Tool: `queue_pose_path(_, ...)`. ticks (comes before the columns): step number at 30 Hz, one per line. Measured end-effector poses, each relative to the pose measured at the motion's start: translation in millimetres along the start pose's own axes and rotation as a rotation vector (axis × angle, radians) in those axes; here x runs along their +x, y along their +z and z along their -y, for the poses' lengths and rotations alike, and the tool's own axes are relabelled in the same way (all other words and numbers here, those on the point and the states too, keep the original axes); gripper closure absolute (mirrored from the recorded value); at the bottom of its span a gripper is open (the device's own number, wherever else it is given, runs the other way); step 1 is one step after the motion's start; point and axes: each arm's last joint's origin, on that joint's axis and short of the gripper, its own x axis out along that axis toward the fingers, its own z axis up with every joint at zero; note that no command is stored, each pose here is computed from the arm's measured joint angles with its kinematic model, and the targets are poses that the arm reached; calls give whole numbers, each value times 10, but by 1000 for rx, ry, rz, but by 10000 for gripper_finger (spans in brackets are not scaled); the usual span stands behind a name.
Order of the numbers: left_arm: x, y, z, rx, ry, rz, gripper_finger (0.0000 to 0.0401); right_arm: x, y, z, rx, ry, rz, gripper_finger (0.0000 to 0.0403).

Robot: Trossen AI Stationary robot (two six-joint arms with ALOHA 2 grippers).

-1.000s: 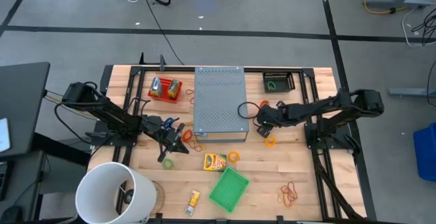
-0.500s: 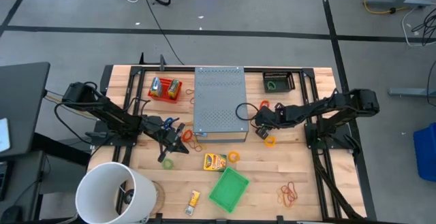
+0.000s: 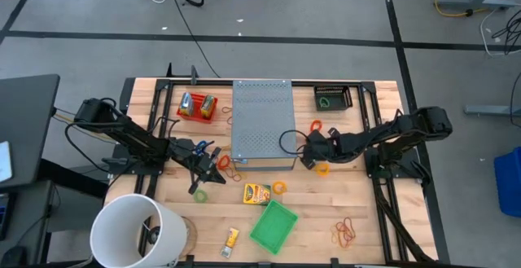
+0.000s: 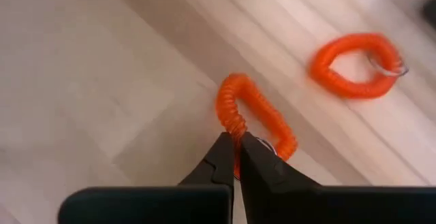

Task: Pick & Place Office Desk Supplies
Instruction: Put the orange spring keychain into the black basket

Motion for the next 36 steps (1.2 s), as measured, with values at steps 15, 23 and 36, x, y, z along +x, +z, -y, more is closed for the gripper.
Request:
queue_pose_path(15,0,-3,0,0,0,-3,393,-281,305,-15,97,-304,271,398)
queue_pose_path(23,0,-3,1,0,-1,-3,393,-181,473,224,182,-481,350,398)
queue_pose_path(36,0,-4,1,0,-2,-3,393,49,751,742,291,-675,301,398)
